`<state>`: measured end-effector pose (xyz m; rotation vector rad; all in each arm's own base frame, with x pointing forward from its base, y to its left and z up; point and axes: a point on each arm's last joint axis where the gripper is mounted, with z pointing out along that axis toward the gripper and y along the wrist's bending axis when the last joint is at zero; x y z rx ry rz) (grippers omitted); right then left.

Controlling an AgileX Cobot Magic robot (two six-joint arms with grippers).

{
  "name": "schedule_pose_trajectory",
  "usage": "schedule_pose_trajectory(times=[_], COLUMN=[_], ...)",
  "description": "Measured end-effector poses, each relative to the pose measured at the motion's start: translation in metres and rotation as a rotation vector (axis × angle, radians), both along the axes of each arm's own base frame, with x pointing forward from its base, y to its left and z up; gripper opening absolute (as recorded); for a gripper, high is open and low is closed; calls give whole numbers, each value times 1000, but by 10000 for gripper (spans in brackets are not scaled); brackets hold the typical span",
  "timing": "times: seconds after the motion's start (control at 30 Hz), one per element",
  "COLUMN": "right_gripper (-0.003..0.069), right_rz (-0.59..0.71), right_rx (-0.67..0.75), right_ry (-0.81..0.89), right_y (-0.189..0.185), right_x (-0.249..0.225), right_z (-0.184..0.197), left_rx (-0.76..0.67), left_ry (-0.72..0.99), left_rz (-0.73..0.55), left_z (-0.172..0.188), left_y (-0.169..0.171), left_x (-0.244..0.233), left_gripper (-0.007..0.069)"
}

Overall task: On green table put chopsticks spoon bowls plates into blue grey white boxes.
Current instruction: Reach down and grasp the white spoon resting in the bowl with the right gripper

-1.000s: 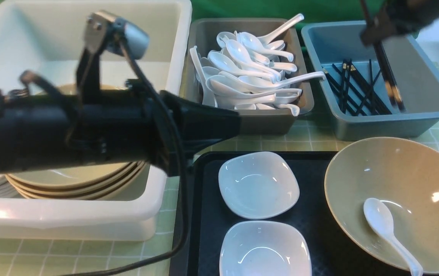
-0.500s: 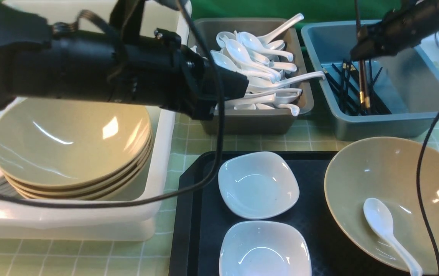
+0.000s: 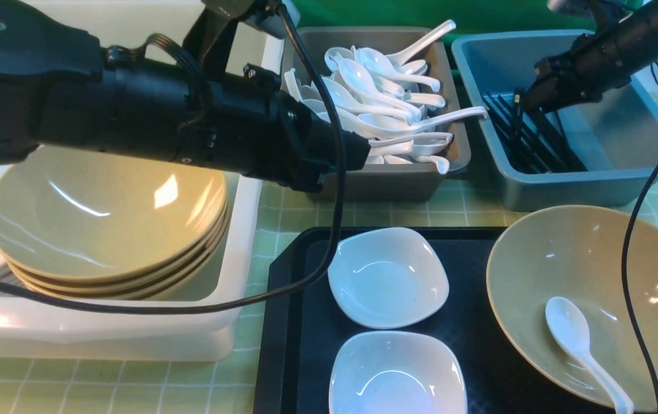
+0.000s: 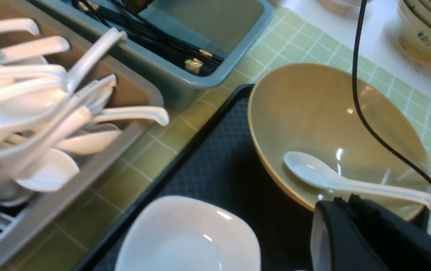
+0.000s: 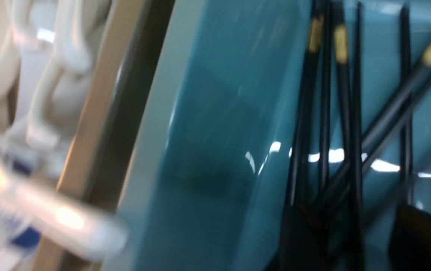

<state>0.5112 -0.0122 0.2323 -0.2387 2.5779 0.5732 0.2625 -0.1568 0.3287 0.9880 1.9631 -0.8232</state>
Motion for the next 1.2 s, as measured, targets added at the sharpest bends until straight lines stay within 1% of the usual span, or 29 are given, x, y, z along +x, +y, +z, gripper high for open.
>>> schedule_pose_trajectory(times=[0.03,0.1,0.17,0.27,0.3,0.37,0.4,0.43,0.47,0.5,0.53,0.6,0.63,0.67,0.73,0.8,0.87,0.93,1.03,1.2], right_gripper=[384,419,443,456,457,459,459,459,459,459,459,459,459,459,459,459,459,459,459,459], right_rz=[15,36,56,81,86,107,106,105,97,97,120,131,145,153,143,116,86,57,25,14], right_rx=[-8,-22,-37,-65,-85,-148,-205,-243,-247,-287,-302,-303,-304,-302,-304,-312,-312,-302,-283,-270], right_ry=[-3,-20,-64,-122,-117,-71,-44,-36,-39,-18,10,33,65,137,230,336,393,425,445,482], right_y=[1,2,4,11,14,24,33,39,40,51,64,70,75,80,79,76,75,74,74,76], right_x=[-8,-21,-41,-74,-87,-108,-125,-131,-135,-150,-165,-177,-184,-199,-214,-227,-236,-244,-248,-246], right_z=[8,24,55,101,114,130,141,143,146,146,142,138,130,113,88,49,21,-1,-20,-38], left_rx=[3,9,22,36,42,43,41,38,37,32,27,25,23,27,41,57,72,76,87,110], left_ry=[11,25,35,36,29,4,-19,-36,-41,-77,-102,-119,-128,-152,-183,-207,-219,-217,-221,-255], left_rz=[-6,-14,-29,-51,-53,-40,-25,-14,-11,11,30,44,54,69,77,81,83,85,64,41], left_z=[-1,-1,2,9,14,24,33,39,40,51,60,66,69,75,79,82,82,76,61,38], left_y=[0,0,2,5,7,12,15,18,19,24,29,33,35,40,44,47,47,42,31,17], left_x=[-1,-3,-8,-18,-23,-33,-40,-45,-47,-58,-68,-74,-79,-88,-95,-100,-103,-104,-106,-111], left_gripper=[-2,-2,-2,-2,-2,-2,-2,-2,-2,-2,-2,-2,-2,-2,-2,-2,-2,-2,-2,-2])
